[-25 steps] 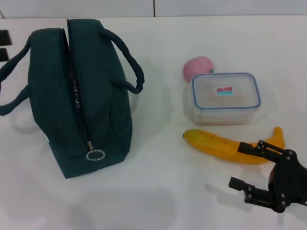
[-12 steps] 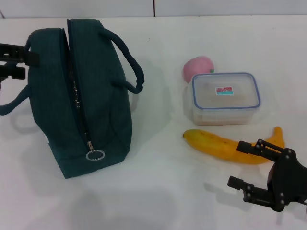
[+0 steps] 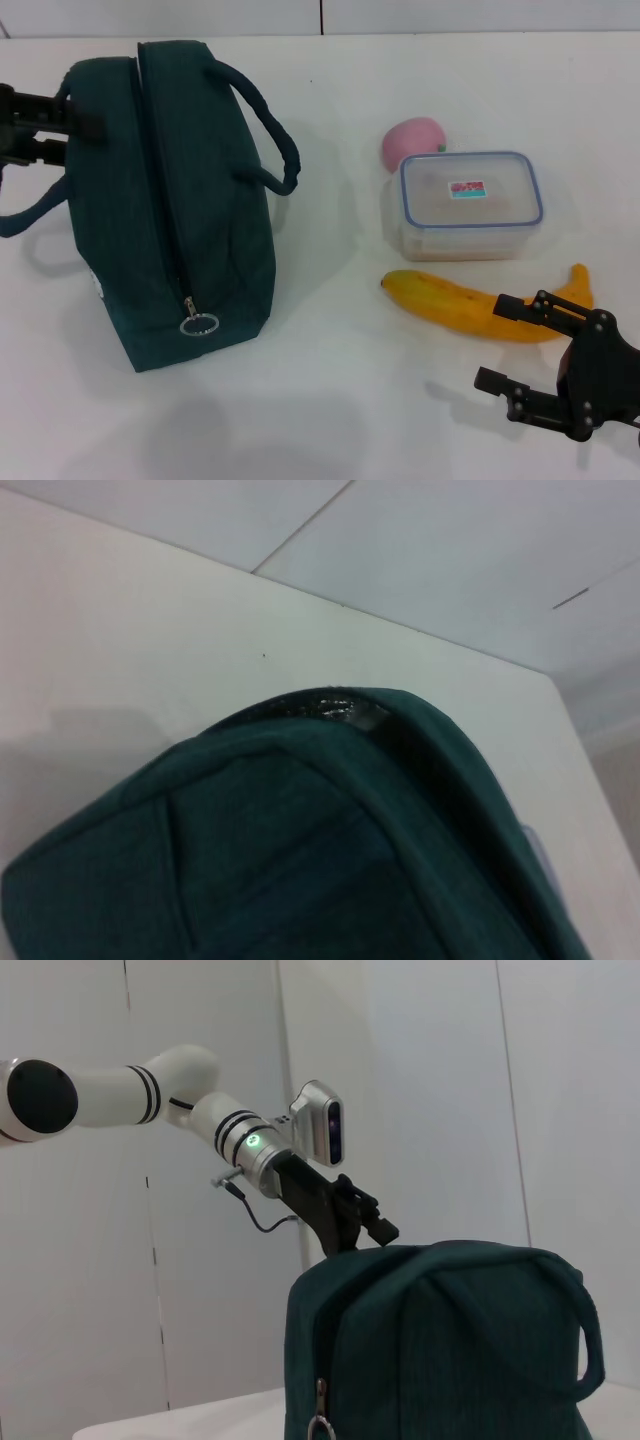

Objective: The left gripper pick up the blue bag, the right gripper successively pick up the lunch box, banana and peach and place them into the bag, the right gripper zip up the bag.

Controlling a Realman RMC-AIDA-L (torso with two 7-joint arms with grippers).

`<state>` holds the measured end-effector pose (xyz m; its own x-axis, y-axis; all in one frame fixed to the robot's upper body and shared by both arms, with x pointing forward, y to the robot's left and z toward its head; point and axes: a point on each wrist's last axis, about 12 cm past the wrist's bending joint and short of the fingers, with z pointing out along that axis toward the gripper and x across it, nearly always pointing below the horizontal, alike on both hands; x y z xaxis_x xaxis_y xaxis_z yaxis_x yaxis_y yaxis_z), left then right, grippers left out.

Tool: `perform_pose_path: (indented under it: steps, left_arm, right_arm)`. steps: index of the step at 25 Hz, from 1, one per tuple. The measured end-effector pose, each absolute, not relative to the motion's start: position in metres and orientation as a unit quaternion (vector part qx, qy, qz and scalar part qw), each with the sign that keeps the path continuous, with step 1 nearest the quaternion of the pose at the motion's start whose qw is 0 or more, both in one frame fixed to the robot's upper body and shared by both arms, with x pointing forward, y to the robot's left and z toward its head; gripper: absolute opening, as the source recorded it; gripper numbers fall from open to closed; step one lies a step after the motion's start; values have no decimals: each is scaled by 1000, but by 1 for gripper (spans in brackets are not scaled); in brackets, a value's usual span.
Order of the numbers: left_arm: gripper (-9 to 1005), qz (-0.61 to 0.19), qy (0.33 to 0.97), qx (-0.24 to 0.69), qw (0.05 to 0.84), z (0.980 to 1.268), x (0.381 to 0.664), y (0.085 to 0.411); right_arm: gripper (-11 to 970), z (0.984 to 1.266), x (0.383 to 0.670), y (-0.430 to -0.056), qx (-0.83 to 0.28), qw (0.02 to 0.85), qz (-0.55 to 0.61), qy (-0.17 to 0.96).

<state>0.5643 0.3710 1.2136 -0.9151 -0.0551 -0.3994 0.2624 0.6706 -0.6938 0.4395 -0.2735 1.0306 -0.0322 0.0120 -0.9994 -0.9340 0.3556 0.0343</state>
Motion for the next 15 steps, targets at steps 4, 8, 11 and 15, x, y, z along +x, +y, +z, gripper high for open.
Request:
perform_pose_path:
  steps: [4, 8, 11, 15]
  left_arm:
    - [825, -383, 903, 60, 188, 1209, 568, 366]
    - [823, -381, 903, 66, 186, 1208, 570, 362]
    - [822, -378, 904, 71, 186, 1209, 571, 361]
    - [799, -372, 903, 90, 193, 1210, 571, 360]
  right_arm:
    - [741, 1031, 440, -274, -391, 575, 411, 589]
    - [740, 1030, 439, -274, -391, 575, 411, 589]
    - [740, 1030, 439, -274, -391, 575, 411, 590]
    - [740, 1030, 439, -274, -391, 575, 410, 590]
